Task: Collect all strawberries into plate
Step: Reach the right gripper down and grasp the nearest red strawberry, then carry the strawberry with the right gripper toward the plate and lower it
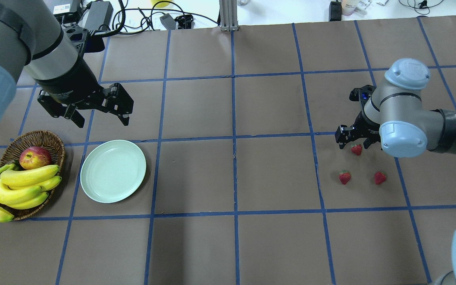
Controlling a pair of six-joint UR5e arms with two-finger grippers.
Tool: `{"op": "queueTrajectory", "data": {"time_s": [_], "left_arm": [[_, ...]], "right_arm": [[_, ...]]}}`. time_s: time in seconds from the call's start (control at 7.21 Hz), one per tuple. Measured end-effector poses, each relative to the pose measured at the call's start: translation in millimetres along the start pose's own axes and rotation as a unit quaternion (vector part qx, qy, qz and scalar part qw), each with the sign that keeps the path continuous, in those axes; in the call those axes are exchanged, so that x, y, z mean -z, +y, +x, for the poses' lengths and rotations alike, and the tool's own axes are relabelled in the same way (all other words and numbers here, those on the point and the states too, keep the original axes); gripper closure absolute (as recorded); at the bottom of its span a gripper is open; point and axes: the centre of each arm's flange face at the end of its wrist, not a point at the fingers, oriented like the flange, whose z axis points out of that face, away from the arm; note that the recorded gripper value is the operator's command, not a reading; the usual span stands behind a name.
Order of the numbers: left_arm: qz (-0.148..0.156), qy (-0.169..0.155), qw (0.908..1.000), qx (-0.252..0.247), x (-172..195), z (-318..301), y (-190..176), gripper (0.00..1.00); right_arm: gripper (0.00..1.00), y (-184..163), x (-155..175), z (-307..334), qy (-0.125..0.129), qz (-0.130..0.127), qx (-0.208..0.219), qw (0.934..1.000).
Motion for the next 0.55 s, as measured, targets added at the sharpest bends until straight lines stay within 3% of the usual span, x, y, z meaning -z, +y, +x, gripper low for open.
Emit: {"op": "queueTrajectory", "data": {"time_s": [0.14, 0.28, 0.42, 0.55], "left_arm": [[0.000, 0.000, 1.0000, 0.000, -0.1, 0.0, -0.2, 0.00], [0.000, 0.000, 1.0000, 0.000, 0.1, 0.0, -0.2, 0.00], [0.000, 0.000, 1.0000, 0.000, 0.0, 0.0, -0.3, 0.00], [0.000, 0.000, 1.0000, 0.000, 0.0, -0.1, -0.3, 0.00]], "right_arm": [[0.66, 1.8, -2.3, 0.6, 0.005, 0.000, 0.003, 1.0000], [0.79, 2.3, -3.0, 1.0, 0.008, 0.000, 0.005, 1.0000], [0.88, 2.4, -3.2, 1.2, 0.009, 0.000, 0.008, 0.9999], [0.88, 2.1, -2.7, 1.7, 0.011, 0.000, 0.010, 0.9999]]}}
